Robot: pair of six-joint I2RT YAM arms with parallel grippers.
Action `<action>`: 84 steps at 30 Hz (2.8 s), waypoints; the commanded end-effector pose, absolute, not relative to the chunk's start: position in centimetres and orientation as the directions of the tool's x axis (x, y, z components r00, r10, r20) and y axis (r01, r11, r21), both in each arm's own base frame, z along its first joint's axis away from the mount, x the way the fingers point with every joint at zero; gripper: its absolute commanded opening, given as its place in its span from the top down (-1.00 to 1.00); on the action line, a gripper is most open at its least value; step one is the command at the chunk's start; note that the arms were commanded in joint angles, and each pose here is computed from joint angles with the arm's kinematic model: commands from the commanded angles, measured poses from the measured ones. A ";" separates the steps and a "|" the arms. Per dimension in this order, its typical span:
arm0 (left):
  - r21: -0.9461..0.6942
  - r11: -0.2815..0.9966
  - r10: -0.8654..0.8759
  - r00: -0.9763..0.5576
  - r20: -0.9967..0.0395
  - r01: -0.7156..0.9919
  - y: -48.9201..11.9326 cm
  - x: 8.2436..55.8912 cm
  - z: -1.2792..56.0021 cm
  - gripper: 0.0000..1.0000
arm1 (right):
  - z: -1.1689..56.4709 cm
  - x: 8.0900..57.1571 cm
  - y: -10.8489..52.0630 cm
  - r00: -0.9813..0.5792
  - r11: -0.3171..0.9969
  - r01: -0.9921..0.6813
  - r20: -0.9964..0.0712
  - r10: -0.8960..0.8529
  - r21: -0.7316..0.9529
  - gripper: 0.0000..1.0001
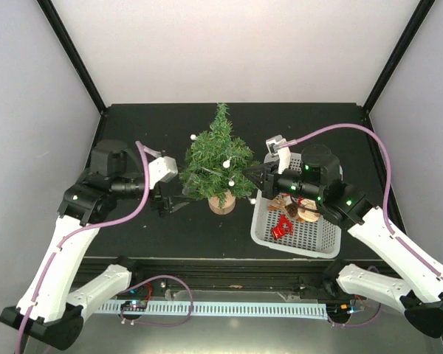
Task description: Decorate the small christmas tree
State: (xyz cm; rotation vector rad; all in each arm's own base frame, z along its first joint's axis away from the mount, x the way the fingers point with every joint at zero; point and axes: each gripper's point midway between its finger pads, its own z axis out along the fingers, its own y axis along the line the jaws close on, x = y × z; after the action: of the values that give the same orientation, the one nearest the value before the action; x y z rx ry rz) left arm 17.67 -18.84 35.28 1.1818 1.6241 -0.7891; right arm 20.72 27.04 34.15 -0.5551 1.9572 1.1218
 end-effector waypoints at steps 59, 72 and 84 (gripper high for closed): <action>0.097 0.010 0.388 0.086 -0.918 0.995 -24.6 14.3 32.2 0.97 | 36.7 18.9 30.9 -0.737 0.156 -0.644 -0.663 0.136 0.749 0.98; 0.337 0.272 0.408 0.209 -0.889 0.901 -19.6 17.1 37.9 0.97 | 37.3 18.6 30.9 -0.717 0.149 -0.670 -0.686 0.128 0.728 0.61; 0.421 0.487 0.375 0.253 -0.892 0.765 -15.4 20.3 44.9 0.97 | 38.7 18.7 29.8 -0.664 0.202 -0.704 -0.732 0.153 0.681 0.27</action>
State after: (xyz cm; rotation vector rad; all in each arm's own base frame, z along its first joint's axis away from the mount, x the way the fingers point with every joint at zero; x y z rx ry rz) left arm 19.29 -17.00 41.10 1.1962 1.4020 -0.4379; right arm 19.06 30.83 36.27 -0.5023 1.8546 1.5959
